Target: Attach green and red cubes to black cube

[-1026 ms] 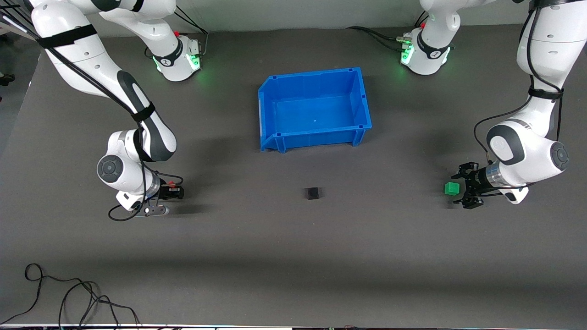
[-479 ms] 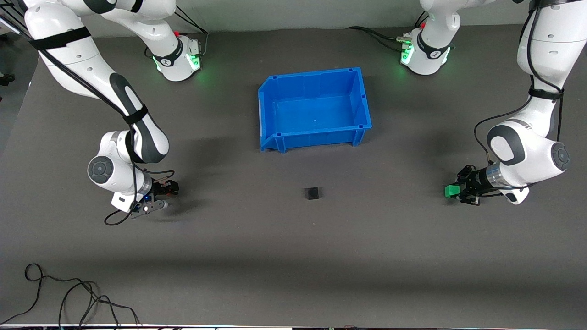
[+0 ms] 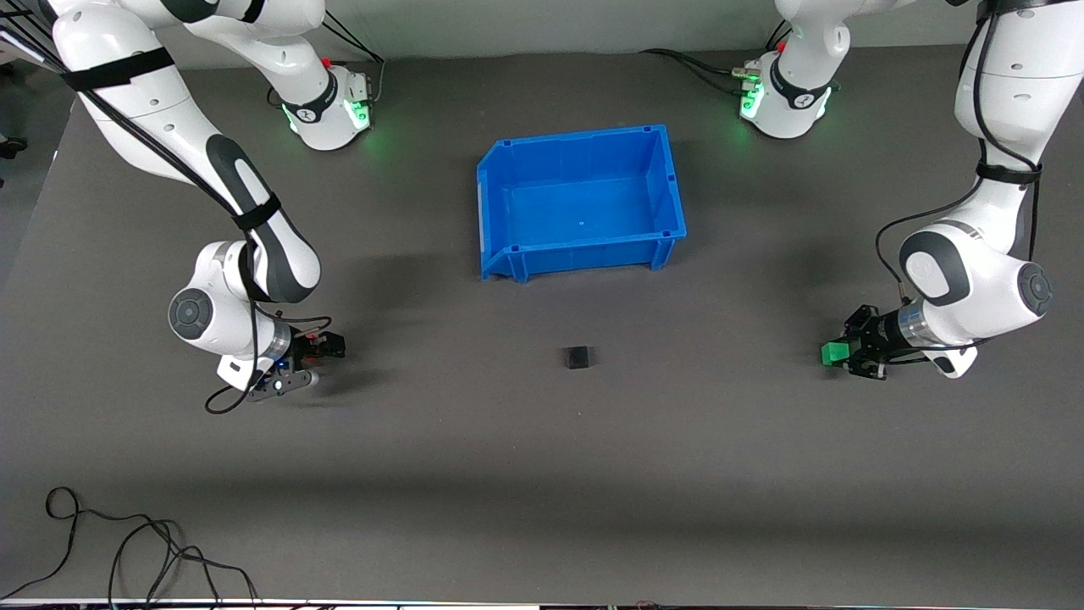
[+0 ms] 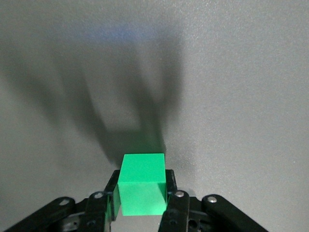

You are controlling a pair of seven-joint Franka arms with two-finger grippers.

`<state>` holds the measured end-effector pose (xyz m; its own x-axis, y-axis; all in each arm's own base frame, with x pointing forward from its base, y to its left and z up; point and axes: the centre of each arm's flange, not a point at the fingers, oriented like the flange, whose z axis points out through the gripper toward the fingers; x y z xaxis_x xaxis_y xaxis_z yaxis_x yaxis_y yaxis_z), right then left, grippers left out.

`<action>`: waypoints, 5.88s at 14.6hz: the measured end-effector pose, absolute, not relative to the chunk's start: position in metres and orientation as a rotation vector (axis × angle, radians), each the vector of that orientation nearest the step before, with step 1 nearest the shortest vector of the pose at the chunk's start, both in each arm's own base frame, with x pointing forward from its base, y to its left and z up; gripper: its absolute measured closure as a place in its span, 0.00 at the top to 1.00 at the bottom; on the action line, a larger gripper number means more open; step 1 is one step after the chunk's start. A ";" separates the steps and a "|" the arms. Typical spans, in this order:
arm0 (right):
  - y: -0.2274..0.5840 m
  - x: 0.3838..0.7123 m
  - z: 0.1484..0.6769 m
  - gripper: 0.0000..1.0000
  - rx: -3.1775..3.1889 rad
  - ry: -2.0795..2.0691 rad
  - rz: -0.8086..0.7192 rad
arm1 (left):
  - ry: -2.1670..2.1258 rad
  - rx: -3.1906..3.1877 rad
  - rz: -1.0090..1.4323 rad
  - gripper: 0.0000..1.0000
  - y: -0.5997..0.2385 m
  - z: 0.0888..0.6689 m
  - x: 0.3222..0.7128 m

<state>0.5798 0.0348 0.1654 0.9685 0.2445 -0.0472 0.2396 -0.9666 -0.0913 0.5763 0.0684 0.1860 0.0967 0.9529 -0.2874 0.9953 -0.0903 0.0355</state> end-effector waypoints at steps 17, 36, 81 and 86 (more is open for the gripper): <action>0.027 0.578 0.175 0.42 -3.046 -0.008 0.174 | 1.946 2.134 -0.276 0.37 0.070 0.198 0.586; 0.299 0.655 0.280 0.42 -2.434 1.714 0.170 | 2.087 1.982 -0.283 0.37 -0.169 0.236 0.599; 0.465 0.609 0.166 0.42 -2.096 2.180 0.145 | 2.184 1.723 -0.208 0.37 -0.412 0.184 0.553; 0.465 0.609 0.166 0.45 -2.097 2.178 0.144 | 2.138 1.773 -0.169 0.63 -0.416 0.189 0.556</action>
<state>0.6092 0.4653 0.1662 -0.0369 -0.9883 -0.1482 -0.9992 0.0389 -0.0109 0.5557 -0.4162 0.1895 -0.1502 0.9267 -0.3445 0.9693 0.2067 0.1332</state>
